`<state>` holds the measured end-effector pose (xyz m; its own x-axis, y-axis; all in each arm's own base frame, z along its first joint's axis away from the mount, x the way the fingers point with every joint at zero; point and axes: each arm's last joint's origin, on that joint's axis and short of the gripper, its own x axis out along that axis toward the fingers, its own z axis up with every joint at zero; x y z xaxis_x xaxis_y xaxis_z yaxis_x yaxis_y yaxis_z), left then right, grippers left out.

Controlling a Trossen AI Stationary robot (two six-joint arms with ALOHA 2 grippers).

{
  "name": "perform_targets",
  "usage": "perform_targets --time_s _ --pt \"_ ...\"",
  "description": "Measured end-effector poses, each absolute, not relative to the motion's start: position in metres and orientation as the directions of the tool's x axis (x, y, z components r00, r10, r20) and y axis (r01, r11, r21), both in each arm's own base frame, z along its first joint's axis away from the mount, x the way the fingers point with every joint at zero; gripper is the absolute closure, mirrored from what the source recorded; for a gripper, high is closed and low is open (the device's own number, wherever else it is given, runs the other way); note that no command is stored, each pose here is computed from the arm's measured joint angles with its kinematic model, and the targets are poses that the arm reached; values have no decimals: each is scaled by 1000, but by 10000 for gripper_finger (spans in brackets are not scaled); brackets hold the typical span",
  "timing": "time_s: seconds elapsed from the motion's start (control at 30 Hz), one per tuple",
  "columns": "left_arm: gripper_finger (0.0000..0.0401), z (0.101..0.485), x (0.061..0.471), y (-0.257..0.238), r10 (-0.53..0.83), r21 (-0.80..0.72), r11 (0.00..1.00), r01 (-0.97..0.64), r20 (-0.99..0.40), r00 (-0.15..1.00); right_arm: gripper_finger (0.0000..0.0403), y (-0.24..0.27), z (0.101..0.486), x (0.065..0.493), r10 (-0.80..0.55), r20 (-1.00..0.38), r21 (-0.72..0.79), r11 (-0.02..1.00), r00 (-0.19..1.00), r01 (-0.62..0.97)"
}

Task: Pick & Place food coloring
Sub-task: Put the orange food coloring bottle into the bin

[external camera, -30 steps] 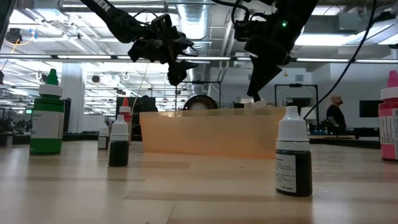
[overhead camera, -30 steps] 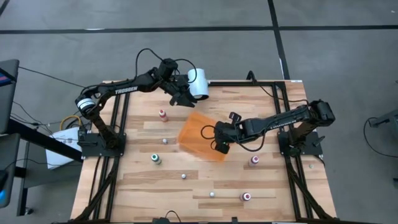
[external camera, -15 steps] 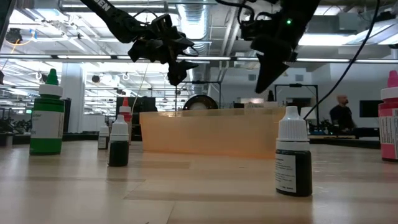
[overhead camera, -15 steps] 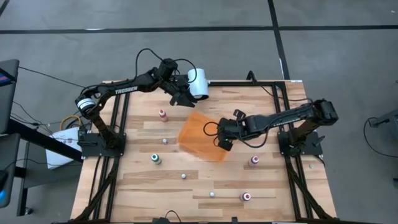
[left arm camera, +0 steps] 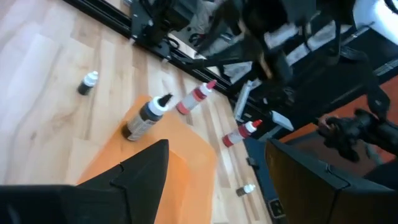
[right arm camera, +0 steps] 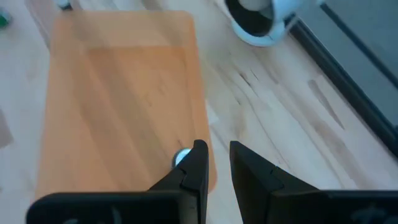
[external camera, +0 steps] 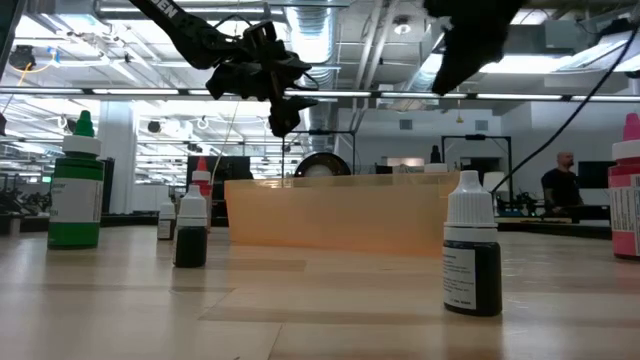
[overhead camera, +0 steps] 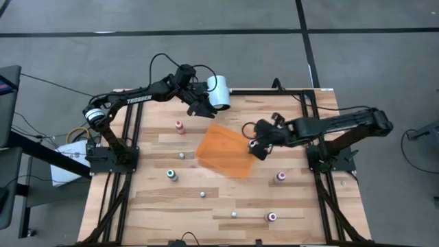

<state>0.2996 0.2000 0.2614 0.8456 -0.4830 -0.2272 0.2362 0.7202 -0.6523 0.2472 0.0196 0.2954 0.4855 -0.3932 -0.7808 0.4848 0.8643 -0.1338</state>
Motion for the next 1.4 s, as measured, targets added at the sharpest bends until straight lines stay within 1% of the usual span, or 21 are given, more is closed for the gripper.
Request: perform_targets --time_s 0.07,0.17,0.27,0.33,0.43,0.5,0.6,0.73,0.87,1.0,1.07,1.13,1.2,1.3,1.4 --pt "143 262 299 199 -498 -658 710 250 -218 839 346 20 304 232 -389 -786 -111 854 481 509" --pt "143 263 298 198 -544 -693 665 280 -192 817 346 24 313 213 -392 -782 -97 844 485 527" --pt "143 262 297 197 -558 -738 624 257 -192 807 346 29 319 200 -469 -740 -144 811 483 567" --pt "143 262 297 196 -575 -747 608 268 -181 798 346 33 321 191 -523 -705 -181 786 479 591" --pt "143 272 293 192 -585 -727 617 300 -168 793 346 38 322 183 -562 -678 -208 765 474 609" --pt "143 286 289 183 -539 -690 669 276 -195 819 346 42 323 179 -570 -669 -213 762 477 611" --pt "143 311 280 162 -430 -611 766 201 -253 867 346 48 322 175 -573 -666 -236 770 478 593" --pt "143 338 263 130 -250 -517 855 41 -342 906 346 57 321 170 -554 -668 -240 793 497 560" --pt "143 351 246 97 -90 -427 896 -124 -447 890 346 67 321 165 -542 -654 -247 812 528 528" --pt "143 354 237 71 96 -325 893 -313 -541 836 346 76 321 151 -553 -632 -258 811 543 525" --pt "143 354 237 60 158 -271 893 -358 -557 815 346 81 322 143 -550 -622 -247 813 557 527" --pt "143 352 239 50 191 -242 896 -372 -547 815 346 86 321 134 -533 -618 -221 823 578 523" --pt "143 343 242 41 190 -243 903 -353 -511 838 346 91 318 125 -505 -618 -185 838 602 513" --pt "143 324 244 35 166 -287 905 -314 -442 882 346 96 304 113 -477 -604 -122 847 639 518" --pt "143 301 236 33 155 -326 895 -303 -411 898 346 97 287 102 -463 -597 -65 842 655 536"
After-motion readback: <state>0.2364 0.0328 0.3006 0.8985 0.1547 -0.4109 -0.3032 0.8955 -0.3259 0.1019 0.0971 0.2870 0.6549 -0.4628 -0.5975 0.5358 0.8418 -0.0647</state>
